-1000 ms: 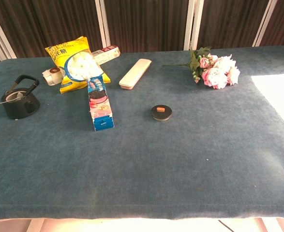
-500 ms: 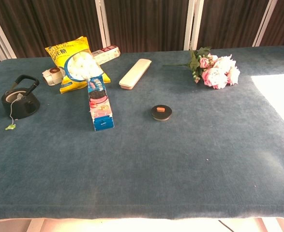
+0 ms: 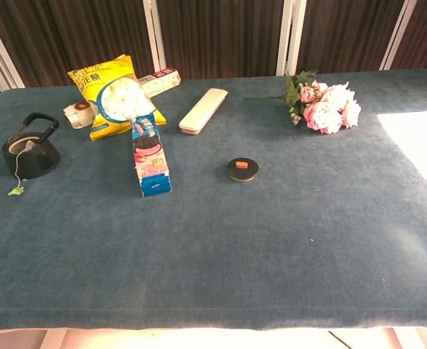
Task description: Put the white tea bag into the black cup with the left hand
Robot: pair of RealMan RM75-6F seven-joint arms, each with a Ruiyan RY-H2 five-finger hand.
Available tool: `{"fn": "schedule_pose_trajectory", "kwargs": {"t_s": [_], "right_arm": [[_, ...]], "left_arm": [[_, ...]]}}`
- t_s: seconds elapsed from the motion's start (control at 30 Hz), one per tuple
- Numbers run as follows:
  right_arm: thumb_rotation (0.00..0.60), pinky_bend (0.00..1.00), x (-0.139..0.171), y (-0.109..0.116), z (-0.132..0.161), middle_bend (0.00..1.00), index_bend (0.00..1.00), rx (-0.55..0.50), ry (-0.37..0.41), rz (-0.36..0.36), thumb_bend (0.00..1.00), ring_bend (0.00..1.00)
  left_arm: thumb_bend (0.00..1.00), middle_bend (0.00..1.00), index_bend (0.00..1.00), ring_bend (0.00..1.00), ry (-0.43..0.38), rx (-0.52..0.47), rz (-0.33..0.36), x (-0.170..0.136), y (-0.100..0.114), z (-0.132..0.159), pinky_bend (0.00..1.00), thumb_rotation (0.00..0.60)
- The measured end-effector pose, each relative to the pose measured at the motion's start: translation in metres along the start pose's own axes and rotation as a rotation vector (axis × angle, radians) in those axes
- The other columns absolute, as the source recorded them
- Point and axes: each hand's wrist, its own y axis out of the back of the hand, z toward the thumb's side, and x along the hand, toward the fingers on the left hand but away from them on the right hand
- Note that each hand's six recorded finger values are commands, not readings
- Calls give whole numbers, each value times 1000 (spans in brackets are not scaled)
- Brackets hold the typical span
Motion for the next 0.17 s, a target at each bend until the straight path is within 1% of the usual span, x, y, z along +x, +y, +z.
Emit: {"fn": "schedule_pose_trajectory", "kwargs": {"t_s": [0.1,0.17], "right_arm": [[600,0,1,-1,1,0,0,8,4,2,242,0],[600,0,1,-2,3,0,0,13,9,5,242,0]], "left_arm": [[0,0,0,0,-16,-20,-60,-24,9,7,109,600],[0,0,0,0,-38,-23,-87,-37,18,11,108,600]]}}
